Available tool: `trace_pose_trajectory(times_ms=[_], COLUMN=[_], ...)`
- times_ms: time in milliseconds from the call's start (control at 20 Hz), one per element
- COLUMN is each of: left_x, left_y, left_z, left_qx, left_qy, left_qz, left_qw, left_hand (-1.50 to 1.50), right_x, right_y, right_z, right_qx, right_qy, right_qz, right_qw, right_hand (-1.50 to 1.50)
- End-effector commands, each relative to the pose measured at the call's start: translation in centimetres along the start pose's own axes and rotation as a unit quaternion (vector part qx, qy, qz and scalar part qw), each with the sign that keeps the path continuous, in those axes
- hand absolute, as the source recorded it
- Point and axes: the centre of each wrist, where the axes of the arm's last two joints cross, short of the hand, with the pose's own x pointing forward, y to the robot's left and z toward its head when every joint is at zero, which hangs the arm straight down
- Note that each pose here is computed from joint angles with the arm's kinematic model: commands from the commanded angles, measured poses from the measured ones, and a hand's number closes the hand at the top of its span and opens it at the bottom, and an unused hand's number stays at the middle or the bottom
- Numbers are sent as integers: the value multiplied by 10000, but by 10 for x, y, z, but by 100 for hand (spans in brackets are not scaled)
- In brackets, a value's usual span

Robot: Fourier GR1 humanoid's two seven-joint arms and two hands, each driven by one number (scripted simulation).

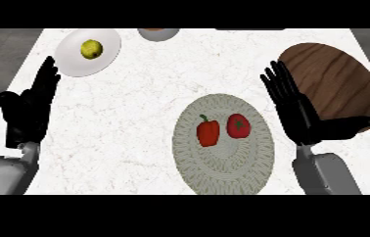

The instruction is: Pick the bell pepper from the placemat and place it in the bowl

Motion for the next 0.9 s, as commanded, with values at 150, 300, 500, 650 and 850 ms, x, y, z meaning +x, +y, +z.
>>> trace_pose_trajectory(times_ms=[150,300,500,650,850], left_x=[0,-3,-6,-11,-7], left_y=[-45,-57,-78,-83,-86], left_z=[15,24,39,42,41], left_qx=[-1091,-1338,-1911,-2154,-2234], left_qy=[66,196,267,284,155], left_qz=[947,1183,1807,1877,1886], left_qw=[9895,9837,9644,9579,9562], left_hand=[0,0,0,0,0], right_x=[6,4,-24,-38,-67], right_y=[14,-63,5,64,70], right_z=[6,43,50,51,70], right_qx=[-932,-1832,-2861,-2137,-1949], right_qy=[-18,1032,48,-282,425], right_qz=[2169,3886,3761,4136,5073], right_qw=[9717,8971,8813,8846,8383], right_hand=[150,150,-150,-150,-150])
